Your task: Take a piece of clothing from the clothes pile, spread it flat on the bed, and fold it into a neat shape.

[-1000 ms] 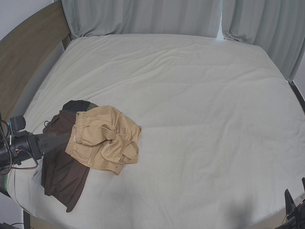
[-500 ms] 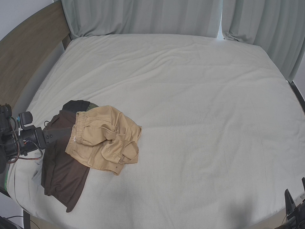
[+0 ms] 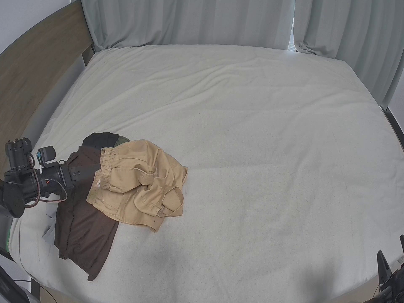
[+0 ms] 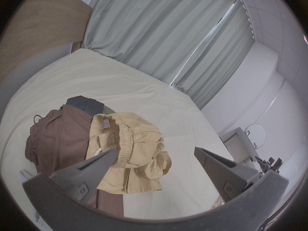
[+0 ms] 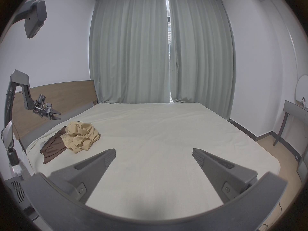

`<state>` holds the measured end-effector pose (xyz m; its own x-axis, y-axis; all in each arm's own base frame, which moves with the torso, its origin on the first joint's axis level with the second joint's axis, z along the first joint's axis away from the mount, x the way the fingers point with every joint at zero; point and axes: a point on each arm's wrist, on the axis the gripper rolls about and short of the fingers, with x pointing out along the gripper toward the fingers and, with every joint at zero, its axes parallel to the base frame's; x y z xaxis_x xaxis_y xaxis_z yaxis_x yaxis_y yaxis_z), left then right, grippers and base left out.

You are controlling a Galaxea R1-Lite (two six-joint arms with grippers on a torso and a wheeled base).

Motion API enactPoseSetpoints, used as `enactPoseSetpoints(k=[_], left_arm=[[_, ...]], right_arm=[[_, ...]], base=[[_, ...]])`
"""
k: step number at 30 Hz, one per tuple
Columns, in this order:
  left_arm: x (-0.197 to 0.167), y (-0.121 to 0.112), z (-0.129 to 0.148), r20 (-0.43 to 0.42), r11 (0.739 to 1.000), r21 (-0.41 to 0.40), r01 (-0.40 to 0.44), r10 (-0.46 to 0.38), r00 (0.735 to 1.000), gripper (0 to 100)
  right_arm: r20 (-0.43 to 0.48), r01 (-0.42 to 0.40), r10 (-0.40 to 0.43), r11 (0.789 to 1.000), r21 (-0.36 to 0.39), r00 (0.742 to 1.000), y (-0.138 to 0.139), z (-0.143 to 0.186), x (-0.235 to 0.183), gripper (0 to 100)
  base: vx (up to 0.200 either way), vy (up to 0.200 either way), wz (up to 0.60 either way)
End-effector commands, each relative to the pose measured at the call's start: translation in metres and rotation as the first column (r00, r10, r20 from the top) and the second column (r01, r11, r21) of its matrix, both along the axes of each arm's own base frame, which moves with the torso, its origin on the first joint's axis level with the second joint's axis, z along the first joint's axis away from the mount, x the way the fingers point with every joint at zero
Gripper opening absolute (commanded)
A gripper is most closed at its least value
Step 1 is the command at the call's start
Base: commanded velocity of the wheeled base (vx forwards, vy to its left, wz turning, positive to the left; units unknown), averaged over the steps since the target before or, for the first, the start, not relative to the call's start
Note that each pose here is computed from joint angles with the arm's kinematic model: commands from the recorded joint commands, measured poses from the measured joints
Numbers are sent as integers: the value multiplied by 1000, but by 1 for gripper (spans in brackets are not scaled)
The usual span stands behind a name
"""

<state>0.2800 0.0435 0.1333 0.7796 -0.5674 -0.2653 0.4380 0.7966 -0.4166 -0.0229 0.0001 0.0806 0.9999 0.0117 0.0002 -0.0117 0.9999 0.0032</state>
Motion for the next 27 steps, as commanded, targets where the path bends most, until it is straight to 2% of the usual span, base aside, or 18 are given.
enactPoseSetpoints(k=[1,10,16,27], left_arm=[[15,2,-13,-33,1000,-8,6,-7,999,100],[38,4,-21,-37,1000,-13,21,-21,999,100],[48,-6,-26,-44,998,-19,64,-65,997,100],[59,-13,-29,-46,996,-29,87,-88,995,100]], right_arm=[[-3,-1,1,1000,0,1000,0,-5,0,100],[-3,-1,1,1000,0,1000,0,-5,0,100],[-3,-1,1,1000,0,1000,0,-5,0,100],[-3,-1,1,1000,0,1000,0,-5,0,100]], base=[[0,0,0],[0,0,0],[0,0,0],[0,0,0]])
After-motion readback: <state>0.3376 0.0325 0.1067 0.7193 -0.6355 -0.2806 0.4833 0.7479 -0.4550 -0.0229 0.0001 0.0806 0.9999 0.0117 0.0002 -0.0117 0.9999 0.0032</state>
